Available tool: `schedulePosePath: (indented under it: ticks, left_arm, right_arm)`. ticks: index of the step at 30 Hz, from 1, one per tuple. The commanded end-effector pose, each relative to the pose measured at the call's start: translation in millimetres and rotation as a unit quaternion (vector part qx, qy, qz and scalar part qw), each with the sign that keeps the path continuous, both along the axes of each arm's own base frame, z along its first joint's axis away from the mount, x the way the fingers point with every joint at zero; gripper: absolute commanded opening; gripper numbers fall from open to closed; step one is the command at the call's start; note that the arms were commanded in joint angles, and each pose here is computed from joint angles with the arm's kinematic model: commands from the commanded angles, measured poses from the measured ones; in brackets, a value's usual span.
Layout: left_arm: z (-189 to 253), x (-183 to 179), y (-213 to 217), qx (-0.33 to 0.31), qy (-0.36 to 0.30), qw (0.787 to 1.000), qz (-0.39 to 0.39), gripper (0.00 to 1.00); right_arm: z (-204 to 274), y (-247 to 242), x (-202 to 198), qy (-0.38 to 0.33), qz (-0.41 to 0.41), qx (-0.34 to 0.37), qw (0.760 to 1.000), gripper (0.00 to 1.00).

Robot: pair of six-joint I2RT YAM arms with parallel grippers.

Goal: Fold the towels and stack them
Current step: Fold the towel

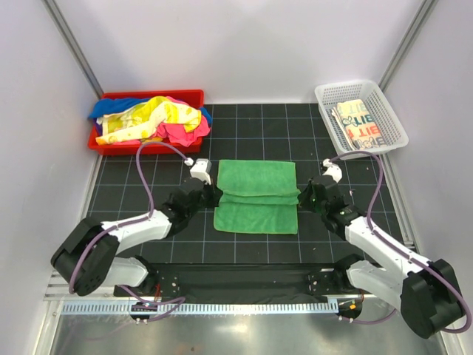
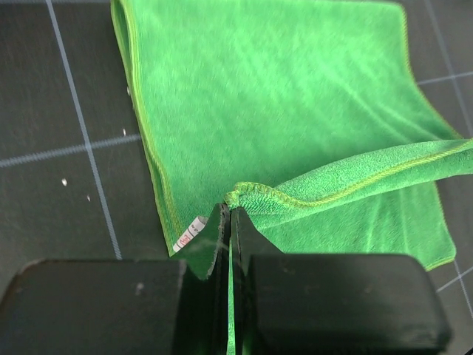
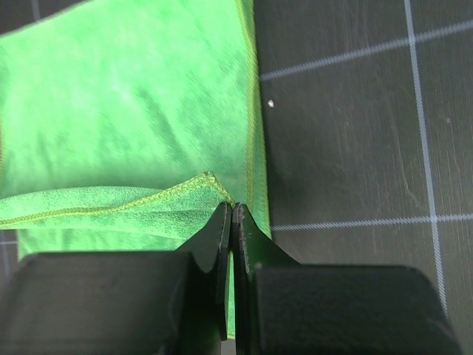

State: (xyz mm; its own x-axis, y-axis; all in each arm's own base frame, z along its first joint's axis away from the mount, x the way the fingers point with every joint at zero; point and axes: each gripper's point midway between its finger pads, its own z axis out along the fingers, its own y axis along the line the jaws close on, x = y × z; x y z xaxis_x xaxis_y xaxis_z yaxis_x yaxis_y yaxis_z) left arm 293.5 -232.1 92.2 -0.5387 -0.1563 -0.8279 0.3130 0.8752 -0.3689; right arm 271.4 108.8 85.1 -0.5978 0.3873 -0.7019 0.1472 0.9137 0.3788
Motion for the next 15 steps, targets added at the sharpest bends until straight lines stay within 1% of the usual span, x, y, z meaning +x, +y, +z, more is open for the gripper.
schedulePosePath:
  ticks: [1, 7, 11, 15]
  left_arm:
    - [1.7, 5.6, -4.0, -0.020, -0.010, 1.000, 0.020, 0.00]
    - [-1.7, 2.4, -2.1, -0.019, 0.001, 0.999, 0.028, 0.00]
    - [5.2, 0.6, 2.7, -0.014, 0.001, 0.999, 0.034, 0.00]
    - [24.7, 0.1, 6.2, -0.022, -0.016, 0.999, 0.038, 0.00]
  right_arm:
    - [-2.9, -2.3, 2.1, -0.001, -0.017, 0.001, 1.000, 0.01]
    - [-2.6, -5.9, -1.5, 0.003, -0.016, -0.009, 1.000, 0.01]
    - [8.7, -6.0, -1.9, -0.007, -0.013, -0.006, 1.000, 0.01]
    - [19.6, -5.3, -2.2, -0.014, -0.011, -0.003, 1.000, 0.01]
